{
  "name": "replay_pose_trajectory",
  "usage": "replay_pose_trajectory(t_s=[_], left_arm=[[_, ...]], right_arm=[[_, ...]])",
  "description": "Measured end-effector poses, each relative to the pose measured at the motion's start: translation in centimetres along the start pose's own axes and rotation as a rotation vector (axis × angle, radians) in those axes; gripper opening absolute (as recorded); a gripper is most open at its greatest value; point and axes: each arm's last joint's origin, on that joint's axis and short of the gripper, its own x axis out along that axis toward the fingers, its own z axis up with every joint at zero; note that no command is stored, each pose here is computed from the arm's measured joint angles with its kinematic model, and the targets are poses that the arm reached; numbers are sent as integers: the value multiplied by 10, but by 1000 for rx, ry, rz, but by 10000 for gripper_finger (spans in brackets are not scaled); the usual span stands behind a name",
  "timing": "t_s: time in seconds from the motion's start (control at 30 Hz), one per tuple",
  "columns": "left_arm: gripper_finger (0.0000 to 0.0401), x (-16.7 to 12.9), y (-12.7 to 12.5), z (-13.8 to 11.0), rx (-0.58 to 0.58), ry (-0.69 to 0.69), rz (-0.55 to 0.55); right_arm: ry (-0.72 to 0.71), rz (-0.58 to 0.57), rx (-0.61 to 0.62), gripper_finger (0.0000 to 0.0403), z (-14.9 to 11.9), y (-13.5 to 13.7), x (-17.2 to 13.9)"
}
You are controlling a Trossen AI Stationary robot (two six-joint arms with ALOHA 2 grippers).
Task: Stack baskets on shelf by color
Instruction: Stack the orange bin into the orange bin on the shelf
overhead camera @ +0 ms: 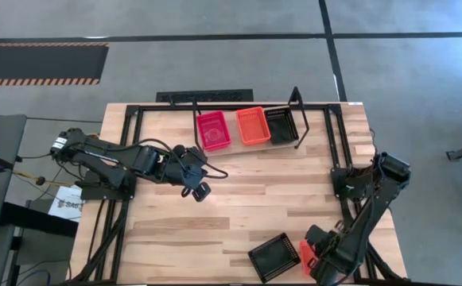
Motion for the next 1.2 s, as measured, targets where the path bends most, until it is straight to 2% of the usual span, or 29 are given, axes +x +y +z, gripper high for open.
replay_pose_trajectory(t_s=[0.1,0.3,0.4,0.73,0.87,1.03,1.2], left_arm=[[0,0,0,0,0,0,0],[0,0,0,0,0,1,0],[0,0,0,0,-6,0,0],[0,0,0,0,-10,-1,1],[0,0,0,0,-10,-1,1],[0,0,0,0,-12,-1,1],[0,0,0,0,-13,-3,4]], right_arm=[[12,25,-22,175,1,1,16],[52,-82,-135,172,5,-11,33],[75,-96,-187,172,12,-14,38],[75,52,-302,164,49,-7,63],[132,57,-285,125,63,-11,67],[151,44,-301,17,77,-13,57],[68,-107,-249,6,93,-22,31]])
